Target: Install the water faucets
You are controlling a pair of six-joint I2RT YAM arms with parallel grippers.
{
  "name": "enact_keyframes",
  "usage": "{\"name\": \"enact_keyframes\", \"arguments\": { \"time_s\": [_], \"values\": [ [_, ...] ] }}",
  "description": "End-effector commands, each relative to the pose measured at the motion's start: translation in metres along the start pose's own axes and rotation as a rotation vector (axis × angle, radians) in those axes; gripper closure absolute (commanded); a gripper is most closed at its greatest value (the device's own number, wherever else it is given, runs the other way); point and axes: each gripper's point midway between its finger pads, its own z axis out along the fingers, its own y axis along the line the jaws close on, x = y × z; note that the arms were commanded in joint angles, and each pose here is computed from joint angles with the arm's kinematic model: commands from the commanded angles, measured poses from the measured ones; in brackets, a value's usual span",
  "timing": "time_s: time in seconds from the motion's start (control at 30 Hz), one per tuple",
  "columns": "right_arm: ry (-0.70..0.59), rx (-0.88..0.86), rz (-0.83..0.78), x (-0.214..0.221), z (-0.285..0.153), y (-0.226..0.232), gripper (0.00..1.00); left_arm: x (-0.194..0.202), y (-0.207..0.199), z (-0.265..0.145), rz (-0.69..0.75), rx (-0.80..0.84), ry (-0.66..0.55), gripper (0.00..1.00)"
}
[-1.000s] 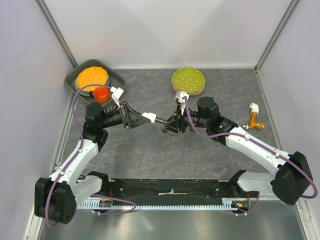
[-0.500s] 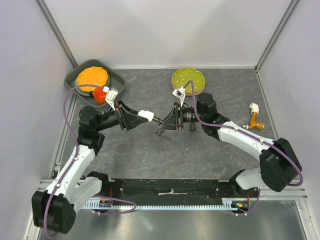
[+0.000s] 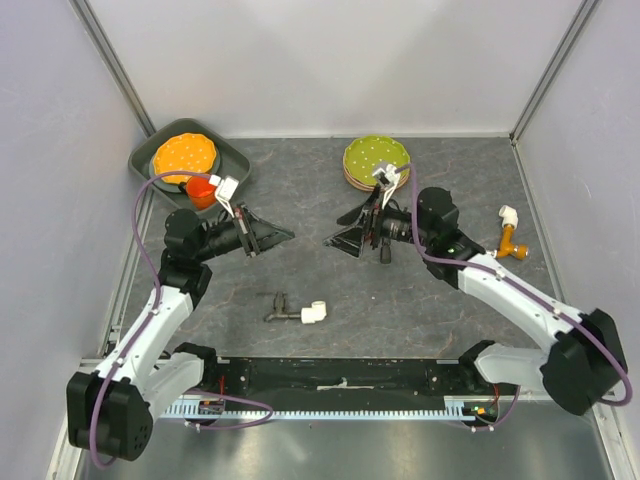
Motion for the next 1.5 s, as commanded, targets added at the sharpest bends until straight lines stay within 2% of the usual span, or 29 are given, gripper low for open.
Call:
{"name": "enact_keyframes", "arguments": {
  "time_s": [0.0,0.2,0.27,0.3,0.33,0.4,0.43,0.5,0.53,0.57,0.63,0.67,0.7,0.73,0.77,0.83,0.87,0.9,0.93,0.97,1.03,1.07,1.2,1.3,1.47],
  "values": [
    [-0.063,0.213,-0.305,-0.023,-0.014,-0.018,0.02,-0.009,0.008,-0.002,-0.082,-0.027,-0.041,0.98],
    [-0.014,0.297,-0.373,0.012,-0.011,-0.034,0.02,-0.006,0.020,-0.003,-0.098,-0.087,-0.023,0.98],
    [0.044,0.351,-0.386,0.034,-0.007,-0.042,0.02,-0.005,0.026,-0.004,-0.078,-0.130,-0.007,0.98],
    [0.070,0.374,-0.389,0.045,-0.008,-0.046,0.02,-0.005,0.024,-0.004,-0.064,-0.137,-0.001,0.94],
    [0.072,0.397,-0.375,0.050,-0.009,-0.049,0.02,-0.009,0.025,-0.006,-0.017,-0.161,-0.017,0.84],
    [0.060,0.421,-0.338,0.059,-0.015,-0.053,0.02,0.005,0.032,-0.008,-0.031,-0.229,0.013,0.73],
    [0.030,0.488,-0.305,0.057,-0.021,-0.062,0.02,0.014,0.042,-0.014,-0.029,-0.317,0.024,0.61],
    [-0.001,0.579,-0.286,0.061,-0.038,-0.074,0.02,0.036,0.042,-0.014,-0.010,-0.370,0.080,0.48],
    [-0.045,0.647,-0.270,0.054,-0.048,-0.080,0.02,0.035,0.048,-0.019,0.011,-0.453,0.050,0.45],
    [-0.062,0.687,-0.256,0.053,-0.055,-0.085,0.02,0.059,0.045,-0.020,-0.007,-0.485,0.118,0.42],
    [-0.066,0.734,-0.225,0.058,-0.065,-0.090,0.02,0.067,0.054,-0.028,-0.002,-0.608,0.097,0.39],
    [-0.072,0.775,-0.219,0.058,-0.070,-0.095,0.02,0.088,0.049,-0.029,-0.012,-0.625,0.156,0.37],
    [-0.057,0.791,-0.216,0.063,-0.073,-0.098,0.02,0.097,0.049,-0.031,-0.048,-0.655,0.157,0.29],
    [-0.051,0.800,-0.217,0.066,-0.075,-0.100,0.02,0.101,0.054,-0.034,-0.044,-0.709,0.143,0.24],
    [-0.038,0.821,-0.228,0.071,-0.080,-0.105,0.02,0.120,0.048,-0.034,-0.040,-0.713,0.199,0.23],
    [-0.043,0.852,-0.226,0.075,-0.085,-0.110,0.02,0.131,0.050,-0.035,-0.042,-0.798,0.189,0.23],
    [-0.051,0.867,-0.214,0.080,-0.088,-0.114,0.02,0.149,0.040,-0.029,-0.012,-0.796,0.252,0.23],
    [-0.071,0.897,-0.212,0.081,-0.093,-0.118,0.02,0.156,0.047,-0.035,0.004,-0.884,0.262,0.22],
    [-0.097,0.906,-0.207,0.080,-0.097,-0.119,0.02,0.164,0.046,-0.034,0.026,-0.913,0.288,0.22],
    [-0.114,0.918,-0.199,0.084,-0.101,-0.122,0.02,0.182,0.040,-0.028,0.074,-0.937,0.369,0.21],
    [-0.162,0.954,-0.198,0.078,-0.111,-0.123,0.02,0.191,0.045,-0.039,0.140,-1.058,0.407,0.18],
    [-0.177,0.970,-0.200,0.079,-0.116,-0.124,0.02,0.198,0.036,-0.034,0.149,-1.069,0.414,0.18],
    [-0.267,1.016,-0.200,0.070,-0.133,-0.124,0.02,0.229,0.049,-0.038,0.247,-1.182,0.521,0.14],
    [-0.286,1.023,-0.205,0.069,-0.137,-0.124,0.02,0.241,0.057,-0.041,0.265,-1.218,0.550,0.14],
    [-0.269,1.018,-0.206,0.072,-0.135,-0.126,0.02,0.240,0.072,-0.055,0.297,-1.265,0.522,0.14]
  ]
}}
